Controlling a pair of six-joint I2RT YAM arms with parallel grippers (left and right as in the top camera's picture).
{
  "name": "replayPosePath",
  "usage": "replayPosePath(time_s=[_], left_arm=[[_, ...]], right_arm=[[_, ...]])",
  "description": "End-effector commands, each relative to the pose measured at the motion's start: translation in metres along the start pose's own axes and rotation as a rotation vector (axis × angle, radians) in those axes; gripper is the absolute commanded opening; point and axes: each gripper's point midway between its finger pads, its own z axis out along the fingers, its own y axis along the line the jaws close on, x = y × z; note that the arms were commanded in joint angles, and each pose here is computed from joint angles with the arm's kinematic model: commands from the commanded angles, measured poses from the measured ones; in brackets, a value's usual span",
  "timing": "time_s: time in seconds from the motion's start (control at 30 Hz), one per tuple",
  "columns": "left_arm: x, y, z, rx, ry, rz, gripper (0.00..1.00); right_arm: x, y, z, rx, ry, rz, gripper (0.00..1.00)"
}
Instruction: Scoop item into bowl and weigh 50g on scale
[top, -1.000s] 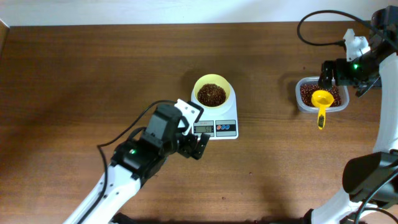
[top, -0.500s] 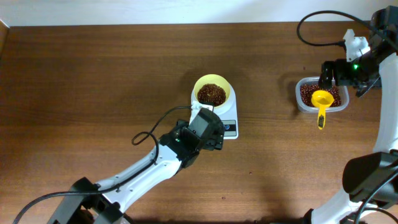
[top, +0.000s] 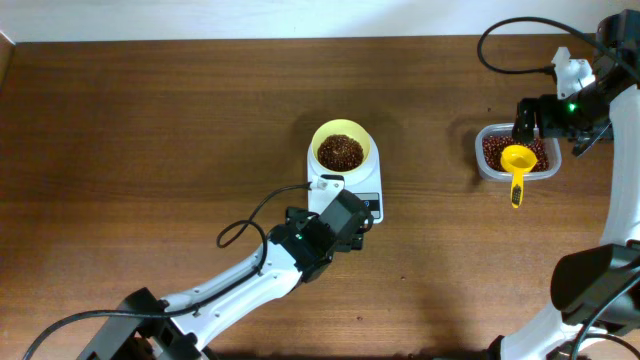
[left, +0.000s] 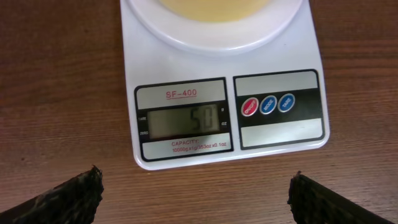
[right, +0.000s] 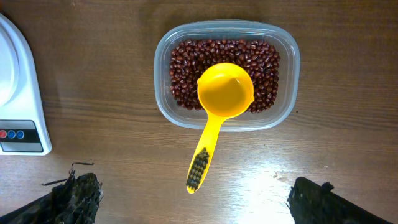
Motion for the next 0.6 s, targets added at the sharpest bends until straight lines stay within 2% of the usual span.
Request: replayPosePath(time_s=[0.0,0.57], left_arm=[[0.0001,0.0041,0.0011,-0.033,-0.003,-0.030,0.99],[-0.0002,0.0051,0.0011,-0.038,-0.005,-0.030,0.99]], right_arm=[[-0.0030,-0.0029,-0.0100,0.018,-0.029,-0.002,0.99],[-0.0030,-0.0029,-0.0100,0.018,-0.029,-0.002,0.99]])
